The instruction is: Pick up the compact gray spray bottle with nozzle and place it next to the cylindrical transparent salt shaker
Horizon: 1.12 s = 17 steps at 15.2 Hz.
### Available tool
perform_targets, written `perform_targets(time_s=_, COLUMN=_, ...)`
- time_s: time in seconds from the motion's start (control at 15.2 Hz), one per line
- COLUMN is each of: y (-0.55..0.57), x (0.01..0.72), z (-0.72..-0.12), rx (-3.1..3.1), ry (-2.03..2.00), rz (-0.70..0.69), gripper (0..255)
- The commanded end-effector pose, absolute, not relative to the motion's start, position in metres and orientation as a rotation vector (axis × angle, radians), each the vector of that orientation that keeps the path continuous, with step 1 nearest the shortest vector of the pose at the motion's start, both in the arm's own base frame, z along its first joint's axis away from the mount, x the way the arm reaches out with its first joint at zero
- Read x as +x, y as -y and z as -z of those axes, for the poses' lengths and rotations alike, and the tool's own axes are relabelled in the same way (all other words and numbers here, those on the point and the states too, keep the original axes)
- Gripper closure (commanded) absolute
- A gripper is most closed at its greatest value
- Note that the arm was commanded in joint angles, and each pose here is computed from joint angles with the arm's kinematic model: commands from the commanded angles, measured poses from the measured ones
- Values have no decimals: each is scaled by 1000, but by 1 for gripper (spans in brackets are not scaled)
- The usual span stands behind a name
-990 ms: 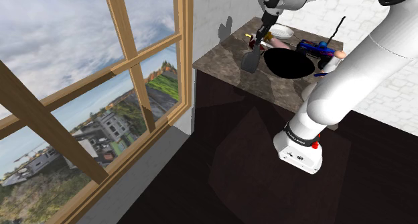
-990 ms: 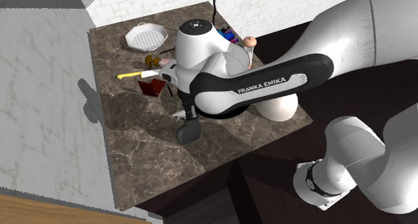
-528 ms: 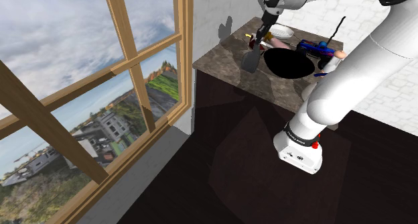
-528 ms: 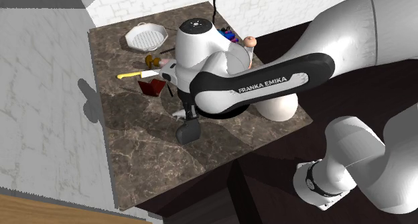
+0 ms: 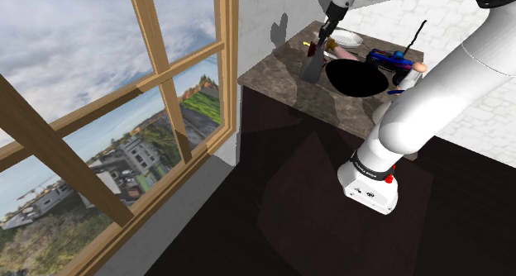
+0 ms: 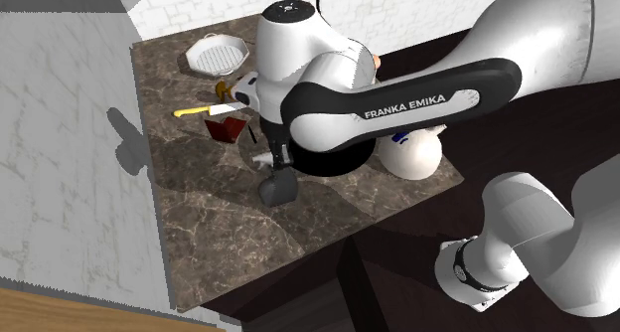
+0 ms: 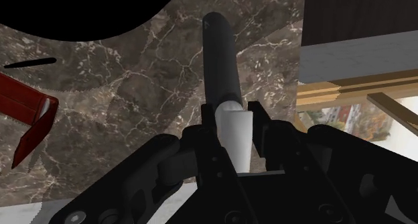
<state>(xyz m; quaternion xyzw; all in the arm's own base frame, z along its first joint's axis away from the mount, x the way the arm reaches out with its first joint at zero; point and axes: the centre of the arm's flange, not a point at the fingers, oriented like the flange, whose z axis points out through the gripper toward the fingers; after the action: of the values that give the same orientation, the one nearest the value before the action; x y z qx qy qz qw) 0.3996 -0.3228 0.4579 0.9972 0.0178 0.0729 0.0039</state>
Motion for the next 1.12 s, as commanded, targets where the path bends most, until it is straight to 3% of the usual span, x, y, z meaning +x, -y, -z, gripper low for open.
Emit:
perform_targets(time_s=0.0, y=322, x=399, z=-469, rx=3125, ry=-56, rz=-228, gripper=255)
perform_targets(time_s=1.06, y=322, x=399, z=-554, rx=3125, ry=-56, rz=-228, gripper=255)
